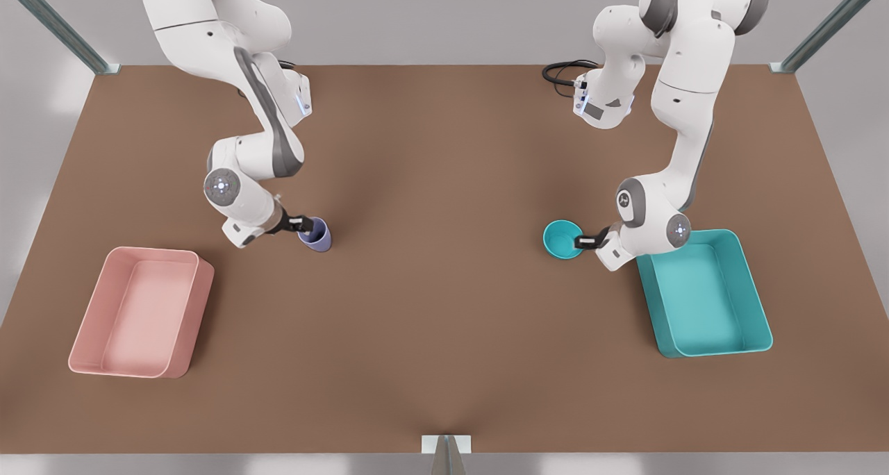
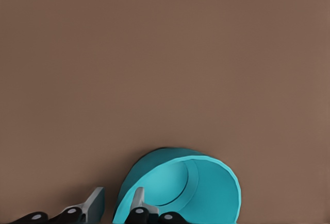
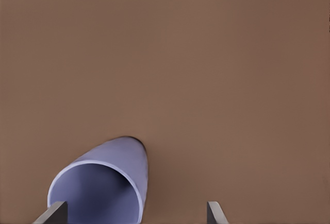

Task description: Put the bowls and cups in different boxes

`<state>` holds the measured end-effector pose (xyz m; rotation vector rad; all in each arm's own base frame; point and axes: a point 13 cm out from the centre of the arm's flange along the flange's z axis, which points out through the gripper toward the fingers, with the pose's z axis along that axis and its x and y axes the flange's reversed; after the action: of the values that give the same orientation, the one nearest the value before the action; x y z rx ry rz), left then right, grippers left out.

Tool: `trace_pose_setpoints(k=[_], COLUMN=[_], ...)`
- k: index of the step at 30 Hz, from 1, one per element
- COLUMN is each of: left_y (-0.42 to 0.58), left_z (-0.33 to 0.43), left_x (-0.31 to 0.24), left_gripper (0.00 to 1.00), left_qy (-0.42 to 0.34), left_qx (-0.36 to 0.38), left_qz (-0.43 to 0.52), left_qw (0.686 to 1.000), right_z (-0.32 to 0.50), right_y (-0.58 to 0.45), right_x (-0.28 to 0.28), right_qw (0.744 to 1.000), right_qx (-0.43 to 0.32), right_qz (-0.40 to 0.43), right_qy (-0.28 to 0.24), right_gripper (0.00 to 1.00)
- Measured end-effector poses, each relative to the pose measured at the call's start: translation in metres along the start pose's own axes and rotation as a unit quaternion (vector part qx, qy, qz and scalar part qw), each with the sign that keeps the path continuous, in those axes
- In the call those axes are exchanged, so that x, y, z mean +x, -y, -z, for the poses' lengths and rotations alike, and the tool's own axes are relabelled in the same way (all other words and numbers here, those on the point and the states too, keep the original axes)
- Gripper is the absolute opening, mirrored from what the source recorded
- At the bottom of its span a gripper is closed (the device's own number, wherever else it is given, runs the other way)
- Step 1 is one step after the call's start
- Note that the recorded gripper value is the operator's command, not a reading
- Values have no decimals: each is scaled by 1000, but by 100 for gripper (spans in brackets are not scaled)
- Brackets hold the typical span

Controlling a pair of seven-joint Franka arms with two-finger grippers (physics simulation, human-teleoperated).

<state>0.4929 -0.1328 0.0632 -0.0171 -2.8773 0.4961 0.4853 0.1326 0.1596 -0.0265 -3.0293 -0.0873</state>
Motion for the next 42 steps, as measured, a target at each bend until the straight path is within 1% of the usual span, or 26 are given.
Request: trace_pose_setpoints(k=[4,6,7,8,9,10,12,14,15,17,20,24,25,26,28,30,31,33,34,35,36,39,42], left_y=[8,12,6,-9,-30,-61,-143,-223,-252,-285,-309,-324,-326,-326,-321,-306,-293,-236,-198,-150,-100,3,17], left_z=[7,27,59,110,172,218,269,288,286,263,206,165,164,164,167,189,218,316,357,394,417,420,410], left_x=[-4,-11,-25,-48,-72,-81,-87,-67,-56,-44,-26,-31,-33,-35,-41,-46,-47,-43,-40,-36,-30,-19,-9], left_gripper=[21,21,21,21,21,21,21,21,21,21,21,21,31,100,100,100,100,100,100,100,100,100,100], left_qy=[7,15,31,58,87,101,108,94,81,50,6,-5,-3,1,13,29,41,71,82,94,101,80,46], left_qx=[13,19,18,9,-13,-33,-61,-81,-90,-103,-108,-118,-120,-121,-114,-106,-113,-154,-171,-185,-196,-210,-210], left_qz=[0,-7,-12,-21,-32,-27,13,62,79,92,99,93,92,90,85,73,60,11,-16,-48,-82,-146,-138], left_qw=[1000,1000,999,998,996,994,992,990,989,989,989,989,989,989,990,991,991,985,982,977,972,964,967], right_z=[-17,-24,-28,-31,-36,-42,-55,-67,-70,-67,-66,-64,-56,-48,-16,56,83,129,154,172,180,173,111], right_y=[-4,-2,0,1,2,2,2,3,3,-2,-10,-12,-11,-10,-8,4,22,87,129,168,199,269,296], right_x=[3,7,9,10,12,14,19,21,21,15,5,-5,-11,-17,-44,-108,-135,-183,-201,-208,-207,-209,-210], right_qw=[1000,1000,1000,1000,1000,999,999,999,999,999,999,1000,1000,1000,999,996,994,990,988,986,987,990,996], right_qx=[2,4,5,6,7,8,11,13,14,10,0,-1,-2,-3,-11,-27,-30,-24,-18,-9,0,22,30], right_qz=[-8,-14,-18,-22,-24,-26,-28,-31,-33,-32,-30,-27,-28,-30,-36,-48,-56,-79,-91,-98,-100,-94,-68], right_qy=[-5,-9,-12,-14,-17,-21,-30,-35,-36,-27,-21,-14,-5,2,27,76,92,117,128,131,127,103,49], right_gripper=[100,100,100,100,100,100,100,98,81,21,21,21,21,21,21,21,21,21,21,21,21,21,21])
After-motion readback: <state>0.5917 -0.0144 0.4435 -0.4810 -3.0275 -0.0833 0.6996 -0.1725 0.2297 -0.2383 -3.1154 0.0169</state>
